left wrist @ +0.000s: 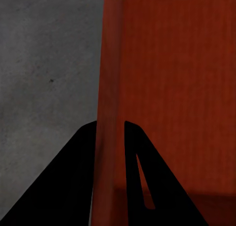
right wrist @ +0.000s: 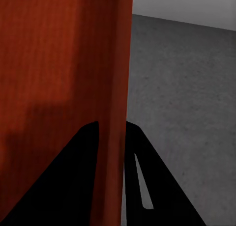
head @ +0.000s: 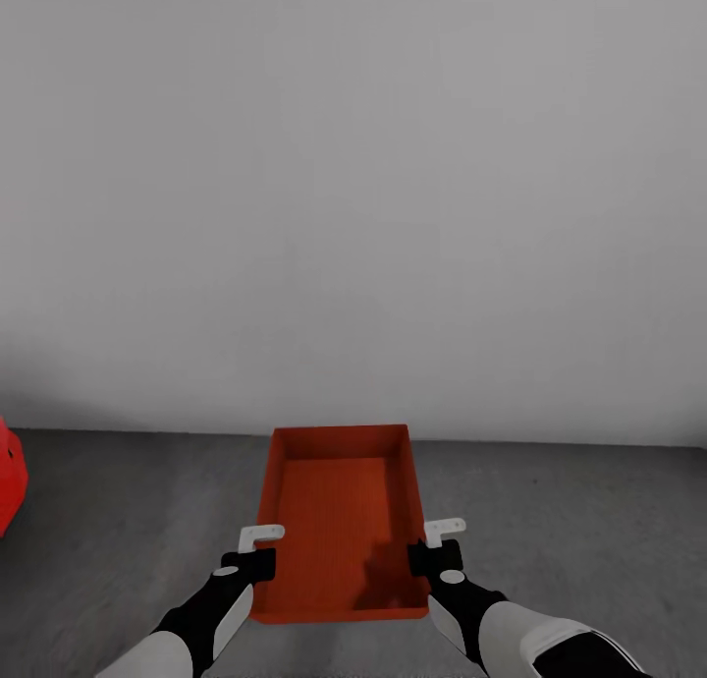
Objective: Move the two storage containers from the living room to the garage. In the garage, place one container on the floor and stack the other container on top of it (either order is fine).
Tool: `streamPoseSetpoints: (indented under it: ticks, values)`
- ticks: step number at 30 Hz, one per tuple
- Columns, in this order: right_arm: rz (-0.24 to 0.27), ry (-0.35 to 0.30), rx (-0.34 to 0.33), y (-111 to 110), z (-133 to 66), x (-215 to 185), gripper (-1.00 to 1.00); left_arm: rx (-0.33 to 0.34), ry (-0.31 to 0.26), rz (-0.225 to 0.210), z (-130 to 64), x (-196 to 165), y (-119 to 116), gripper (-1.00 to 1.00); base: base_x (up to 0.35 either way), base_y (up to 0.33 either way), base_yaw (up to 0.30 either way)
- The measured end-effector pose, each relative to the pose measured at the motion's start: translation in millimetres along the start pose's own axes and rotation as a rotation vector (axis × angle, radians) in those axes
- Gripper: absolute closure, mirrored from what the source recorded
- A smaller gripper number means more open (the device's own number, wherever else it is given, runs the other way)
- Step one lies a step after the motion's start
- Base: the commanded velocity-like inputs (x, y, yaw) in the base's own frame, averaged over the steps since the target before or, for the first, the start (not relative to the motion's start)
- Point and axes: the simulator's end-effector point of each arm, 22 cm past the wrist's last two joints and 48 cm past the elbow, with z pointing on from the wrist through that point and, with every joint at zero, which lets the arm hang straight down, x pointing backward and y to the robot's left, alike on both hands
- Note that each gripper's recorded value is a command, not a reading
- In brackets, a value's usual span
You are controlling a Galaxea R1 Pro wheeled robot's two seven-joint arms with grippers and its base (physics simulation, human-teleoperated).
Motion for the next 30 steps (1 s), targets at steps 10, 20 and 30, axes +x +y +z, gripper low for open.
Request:
streamPoseSetpoints:
  ticks: [10, 20, 30]
  values:
    - [-0.001, 0.016, -0.002, 1, 3.2, 8, 1.00, -0.001, 0.016, 0.000, 3.9, 8, 0, 1.00, 0.000, 0.000, 0.000]
    - [-0.001, 0.032, -0.004, 2, 6.1, 17, 1.00, -0.002, 0.032, 0.001, 7.6, 17, 1, 1.00, 0.000, 0.000, 0.000]
    - [-0.002, 0.048, -0.006, 3, 8.9, 26, 1.00, -0.003, 0.048, 0.002, 11.2, 25, 1, 1.00, 0.000, 0.000, 0.000]
